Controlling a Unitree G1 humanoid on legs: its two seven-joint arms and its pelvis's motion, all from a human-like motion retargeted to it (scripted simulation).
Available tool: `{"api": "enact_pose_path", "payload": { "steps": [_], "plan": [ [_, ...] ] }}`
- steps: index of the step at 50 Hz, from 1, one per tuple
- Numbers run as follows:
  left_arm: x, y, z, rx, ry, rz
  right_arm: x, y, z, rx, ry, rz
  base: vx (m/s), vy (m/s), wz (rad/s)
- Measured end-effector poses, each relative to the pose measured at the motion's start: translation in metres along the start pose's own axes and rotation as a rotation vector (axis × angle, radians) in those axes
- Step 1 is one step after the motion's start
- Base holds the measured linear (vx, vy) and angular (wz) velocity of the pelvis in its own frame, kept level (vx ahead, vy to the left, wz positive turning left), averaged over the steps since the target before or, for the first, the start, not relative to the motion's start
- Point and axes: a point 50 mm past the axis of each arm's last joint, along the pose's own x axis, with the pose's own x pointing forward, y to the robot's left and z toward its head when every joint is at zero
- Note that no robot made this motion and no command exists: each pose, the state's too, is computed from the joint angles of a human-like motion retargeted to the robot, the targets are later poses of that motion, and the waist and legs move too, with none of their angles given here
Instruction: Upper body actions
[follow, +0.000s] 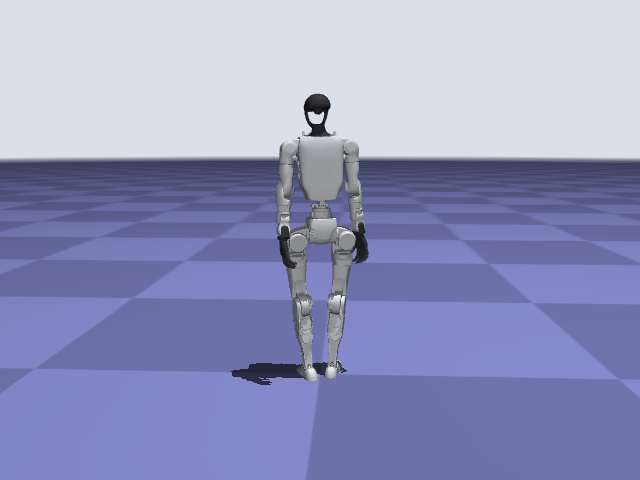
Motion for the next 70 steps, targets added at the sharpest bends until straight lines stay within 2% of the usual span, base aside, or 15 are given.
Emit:
{"api": "enact_pose_path", "payload": {
  "steps": [12, 17, 23, 28, 35, 41, 50, 55, 58, 65, 70],
  "plan": [
    [-0.002, -0.007, 0.022, 0.037, -0.103, -0.003, -0.001, 0.000, -0.024, 0.027, 0.087, 0.014, 0.01, 0.07, -0.89],
    [-0.003, -0.013, 0.028, 0.052, -0.141, -0.014, 0.000, -0.009, -0.014, 0.004, 0.051, -0.022, -0.11, 0.15, -2.31],
    [-0.006, 0.001, 0.032, 0.189, -0.102, 0.003, 0.000, -0.026, 0.010, -0.081, -0.034, -0.105, -0.36, 0.05, -2.01],
    [-0.007, 0.013, 0.028, 0.233, -0.065, 0.033, 0.000, -0.040, 0.007, -0.089, -0.021, -0.113, -0.30, 0.02, -3.64],
    [0.001, -0.003, 0.001, 0.109, -0.021, -0.037, -0.001, -0.059, 0.009, 0.095, -0.044, -0.112, -0.27, -0.10, -3.69],
    [0.002, -0.020, 0.002, 0.101, -0.035, -0.087, -0.004, -0.076, 0.012, 0.330, -0.058, -0.127, -0.08, -0.04, -3.09],
    [0.003, -0.010, 0.001, 0.139, -0.054, -0.047, -0.002, -0.049, -0.020, 0.510, 0.074, -0.063, 0.25, -0.20, -1.84],
    [0.003, -0.010, 0.001, 0.094, -0.071, -0.060, -0.003, -0.023, -0.039, 0.445, 0.169, 0.019, 0.40, -0.21, -1.93],
    [0.002, -0.004, 0.005, 0.069, -0.092, -0.052, -0.003, -0.010, -0.032, 0.323, 0.165, 0.071, 0.33, -0.20, -3.03],
    [-0.001, -0.009, 0.022, 0.012, -0.151, -0.089, -0.001, -0.022, 0.025, -0.156, -0.029, 0.035, 0.15, -0.03, -2.07],
    [-0.001, -0.010, 0.022, 0.052, -0.150, -0.067, -0.002, -0.027, 0.037, -0.305, -0.074, -0.009, 0.18, 0.06, -1.66]
  ]
}}
